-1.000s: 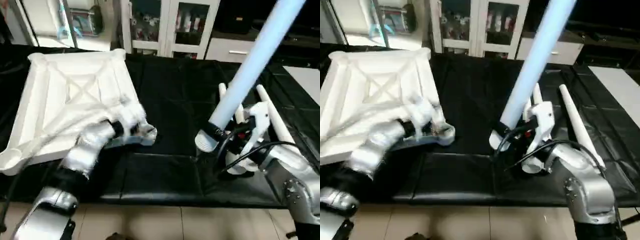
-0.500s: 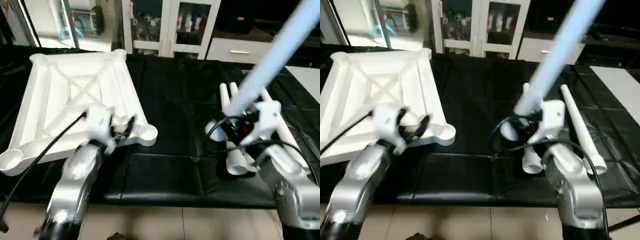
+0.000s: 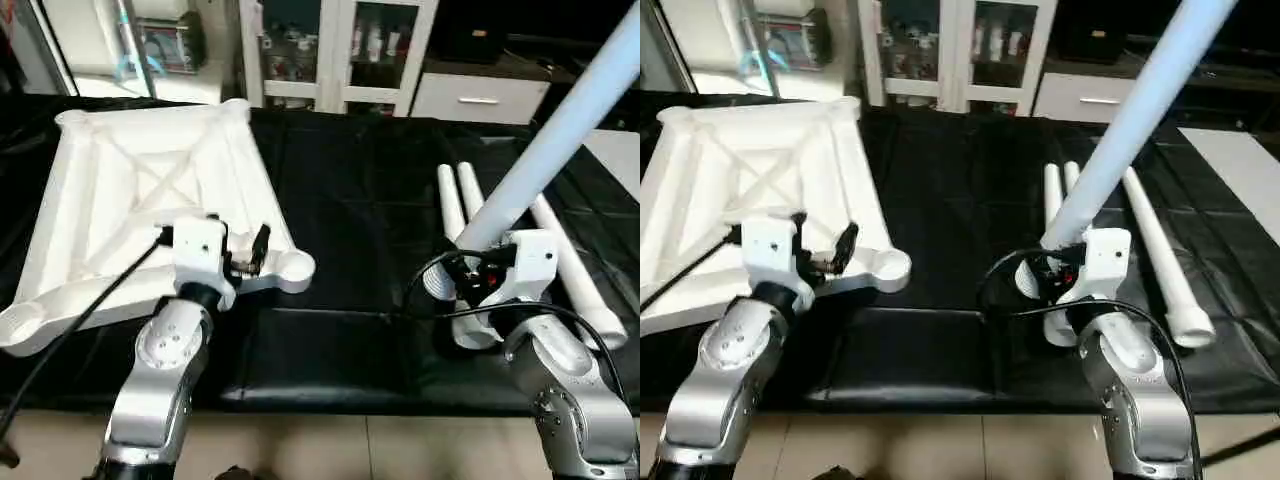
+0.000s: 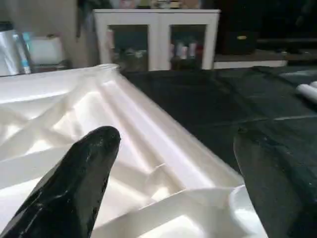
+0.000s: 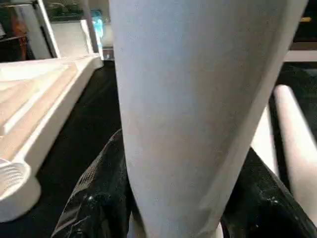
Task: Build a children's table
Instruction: Pick table leg
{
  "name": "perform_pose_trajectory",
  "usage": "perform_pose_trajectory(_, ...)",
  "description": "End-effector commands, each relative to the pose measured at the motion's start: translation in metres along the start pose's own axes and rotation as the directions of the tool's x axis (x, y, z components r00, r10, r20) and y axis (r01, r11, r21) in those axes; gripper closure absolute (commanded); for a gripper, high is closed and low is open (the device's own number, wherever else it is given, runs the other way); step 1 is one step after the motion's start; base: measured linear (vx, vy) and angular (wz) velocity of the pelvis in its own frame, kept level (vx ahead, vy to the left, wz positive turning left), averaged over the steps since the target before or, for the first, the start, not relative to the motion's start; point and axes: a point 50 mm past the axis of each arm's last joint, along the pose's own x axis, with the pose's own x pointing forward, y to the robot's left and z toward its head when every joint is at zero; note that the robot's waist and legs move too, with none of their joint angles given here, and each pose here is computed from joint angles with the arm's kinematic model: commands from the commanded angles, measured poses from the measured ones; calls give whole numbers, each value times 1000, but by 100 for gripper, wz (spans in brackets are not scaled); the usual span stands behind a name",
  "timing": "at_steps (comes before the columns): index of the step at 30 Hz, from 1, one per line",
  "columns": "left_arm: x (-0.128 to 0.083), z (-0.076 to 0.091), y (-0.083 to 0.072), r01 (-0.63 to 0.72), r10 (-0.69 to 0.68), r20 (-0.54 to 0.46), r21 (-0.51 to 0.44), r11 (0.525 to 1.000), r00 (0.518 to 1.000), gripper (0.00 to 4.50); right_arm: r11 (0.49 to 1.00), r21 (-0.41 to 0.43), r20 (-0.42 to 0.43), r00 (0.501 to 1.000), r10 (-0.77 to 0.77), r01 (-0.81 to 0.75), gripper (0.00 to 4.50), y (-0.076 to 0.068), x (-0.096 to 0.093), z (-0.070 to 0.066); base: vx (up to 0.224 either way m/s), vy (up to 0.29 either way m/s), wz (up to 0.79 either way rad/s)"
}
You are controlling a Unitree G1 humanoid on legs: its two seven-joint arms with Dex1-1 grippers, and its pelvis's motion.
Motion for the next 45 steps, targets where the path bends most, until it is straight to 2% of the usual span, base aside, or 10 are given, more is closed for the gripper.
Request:
perform_pose_trajectory(1, -3, 5, 3, -20, 20, 9, 8, 1000, 1000, 33, 999, -13, 52, 998, 38, -38, 262, 6, 3, 10, 0, 132, 3)
perform_pose_trajectory(9, -9, 3, 3, -42, 42, -1, 26, 999, 999, 33, 995, -31, 60, 994, 96, -94, 262, 10, 11, 14, -18, 177, 10)
perform_pose_trajectory(13, -7, 7, -2, -35, 35, 7, 105, 994, 999, 33, 996, -27, 60, 995, 84, -82, 262, 6, 12, 12, -55, 129, 2)
perform_pose_trajectory(20, -1, 9, -5, -30, 30, 1, 91, 995, 1000, 33, 996, -30, 65, 995, 82, -80, 262, 2, 13, 12, -74, 76, 1)
perform_pose_trajectory(26, -1, 13, -3, -21, 20, 8, 130, 991, 1000, 33, 997, -29, 60, 996, 71, -69, 262, -2, 13, 12, -104, -47, -19)
perform_pose_trajectory(34, 3, 15, -8, 25, -28, 27, 109, 994, 999, 33, 998, -17, 61, 996, 66, -65, 262, -3, 12, 11, -103, 21, -21)
perform_pose_trajectory(39, 2, 15, -10, 43, -46, 23, 110, 993, 999, 33, 998, -38, 63, 997, 46, -44, 262, -8, 9, 12, -50, 4, -20)
perform_pose_trajectory(45, 2, 14, -11, 49, -51, 21, 99, 994, 998, 33, 998, -46, 58, 997, 55, -53, 262, -8, 9, 12, -1, 8, -3)
